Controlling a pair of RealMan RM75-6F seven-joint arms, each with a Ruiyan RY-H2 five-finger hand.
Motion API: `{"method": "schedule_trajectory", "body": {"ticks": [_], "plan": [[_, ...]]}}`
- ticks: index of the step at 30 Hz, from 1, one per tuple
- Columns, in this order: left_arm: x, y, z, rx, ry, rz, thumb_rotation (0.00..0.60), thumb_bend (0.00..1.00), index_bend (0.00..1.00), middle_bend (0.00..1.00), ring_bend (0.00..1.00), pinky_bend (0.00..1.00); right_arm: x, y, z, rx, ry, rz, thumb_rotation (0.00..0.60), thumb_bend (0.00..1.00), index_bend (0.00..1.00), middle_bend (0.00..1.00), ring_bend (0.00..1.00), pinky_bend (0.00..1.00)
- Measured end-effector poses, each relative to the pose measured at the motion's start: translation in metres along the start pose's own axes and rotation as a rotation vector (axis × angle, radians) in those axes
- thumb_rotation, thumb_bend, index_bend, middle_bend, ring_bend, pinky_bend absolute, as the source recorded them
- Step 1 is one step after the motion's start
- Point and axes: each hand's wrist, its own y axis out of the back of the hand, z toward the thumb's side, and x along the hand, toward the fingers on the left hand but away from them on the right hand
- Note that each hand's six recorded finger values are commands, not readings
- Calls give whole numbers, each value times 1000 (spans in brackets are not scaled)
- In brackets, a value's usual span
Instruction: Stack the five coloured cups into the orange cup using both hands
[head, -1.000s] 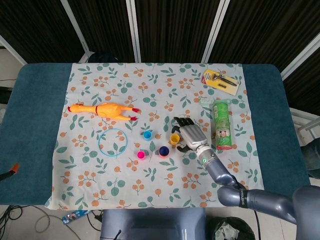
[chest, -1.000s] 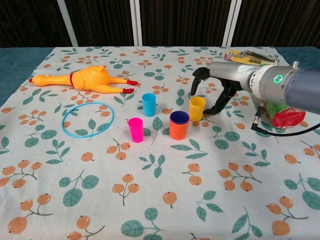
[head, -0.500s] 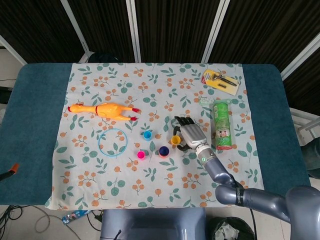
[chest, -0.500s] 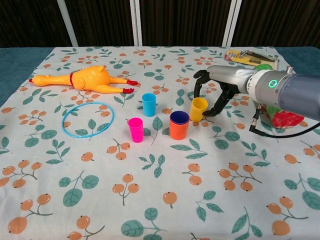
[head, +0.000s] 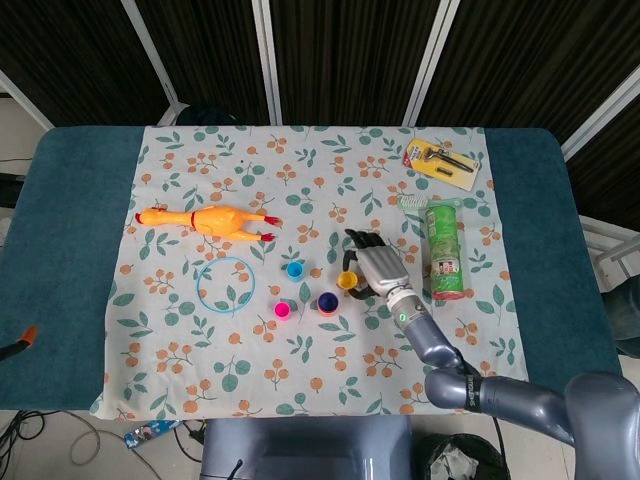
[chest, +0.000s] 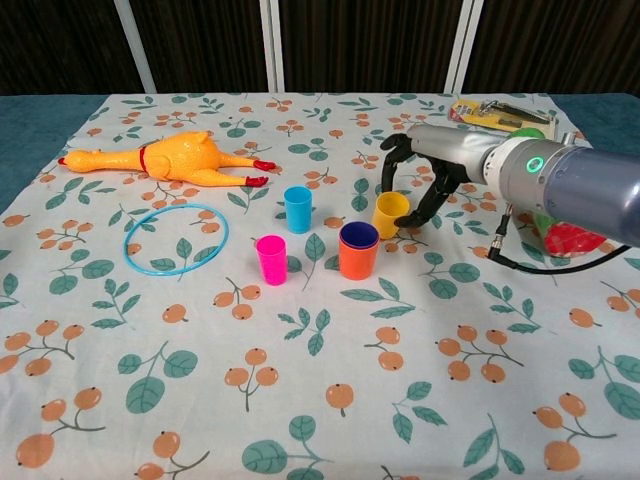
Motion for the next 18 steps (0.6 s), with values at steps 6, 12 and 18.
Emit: {"method": "schedule_trajectory", "body": {"ticks": [6, 12, 18], "plan": [[0, 0, 0, -1, 1, 1, 600, 167, 85, 32, 0, 0, 8, 17, 12, -12, 39, -19, 600, 336, 546, 0, 0, 87], [0, -1, 1, 0, -3, -3, 600, 167, 86, 32, 0, 0, 27, 35, 32, -37, 98, -23, 600, 336, 545, 0, 0, 87], [0, -2, 2, 0, -4, -7, 600, 167, 86, 32, 0, 0, 52, 43, 53, -28, 162, -11, 600, 337, 545, 0, 0, 87]]}}
